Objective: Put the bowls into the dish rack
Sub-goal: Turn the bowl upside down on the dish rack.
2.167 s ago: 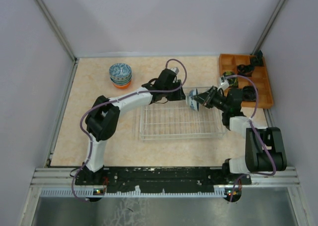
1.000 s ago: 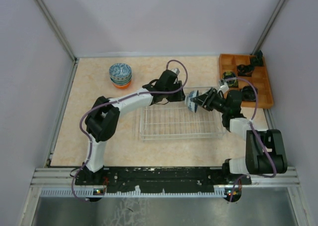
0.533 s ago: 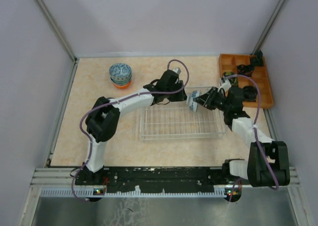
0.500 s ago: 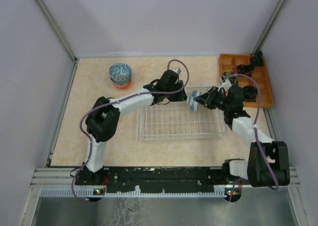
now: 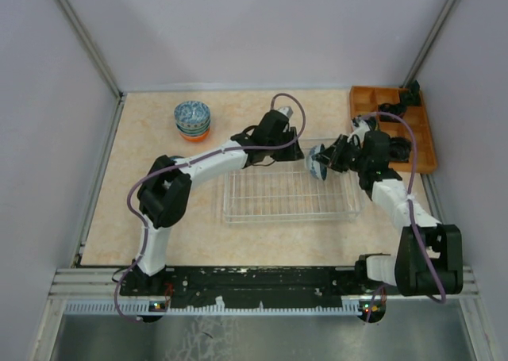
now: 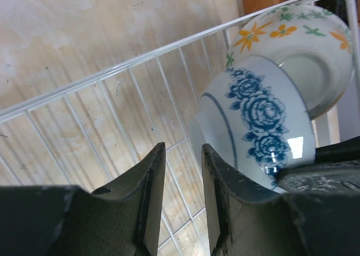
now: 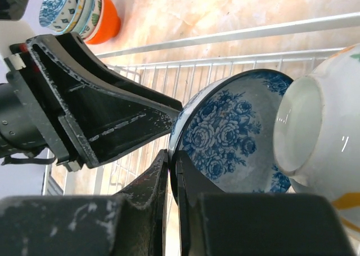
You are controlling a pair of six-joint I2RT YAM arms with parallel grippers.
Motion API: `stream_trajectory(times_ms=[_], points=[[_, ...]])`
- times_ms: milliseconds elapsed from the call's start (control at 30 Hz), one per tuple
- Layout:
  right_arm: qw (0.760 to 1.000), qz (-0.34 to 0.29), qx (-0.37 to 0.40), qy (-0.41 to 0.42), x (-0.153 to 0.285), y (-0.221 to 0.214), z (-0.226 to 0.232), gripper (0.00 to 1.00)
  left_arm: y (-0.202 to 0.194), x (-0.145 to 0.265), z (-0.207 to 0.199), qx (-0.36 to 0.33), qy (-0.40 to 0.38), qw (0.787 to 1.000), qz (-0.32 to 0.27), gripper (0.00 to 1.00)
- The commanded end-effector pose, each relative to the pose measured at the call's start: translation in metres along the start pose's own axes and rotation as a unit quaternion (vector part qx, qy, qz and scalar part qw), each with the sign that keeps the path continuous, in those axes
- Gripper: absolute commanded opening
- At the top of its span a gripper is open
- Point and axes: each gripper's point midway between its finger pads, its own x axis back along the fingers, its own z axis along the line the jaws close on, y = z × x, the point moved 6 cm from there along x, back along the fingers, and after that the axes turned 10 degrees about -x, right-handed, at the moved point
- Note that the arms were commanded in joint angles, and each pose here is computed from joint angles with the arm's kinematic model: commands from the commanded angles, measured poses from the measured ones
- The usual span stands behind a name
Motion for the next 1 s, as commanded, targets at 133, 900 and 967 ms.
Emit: stream_trajectory(times_ms=[133, 900, 967], points=[[0.999, -0.016, 0.037, 0.029, -0.003, 0.021, 0.016, 0.0, 0.028, 0.015, -0.025, -0.007, -0.035, 0.999, -0.038, 0.38], [0.983, 0.009, -0.009, 0.181, -0.008, 0.015, 0.043, 0.0, 0.025, 0.027, -0.016, -0.009, -0.016, 0.998, -0.053, 0.39], [0.983, 0.011, -0.012, 0.182, -0.01, 0.014, 0.041, 0.0, 0.025, 0.027, -0.015, -0.01, -0.014, 0.998, -0.052, 0.39]])
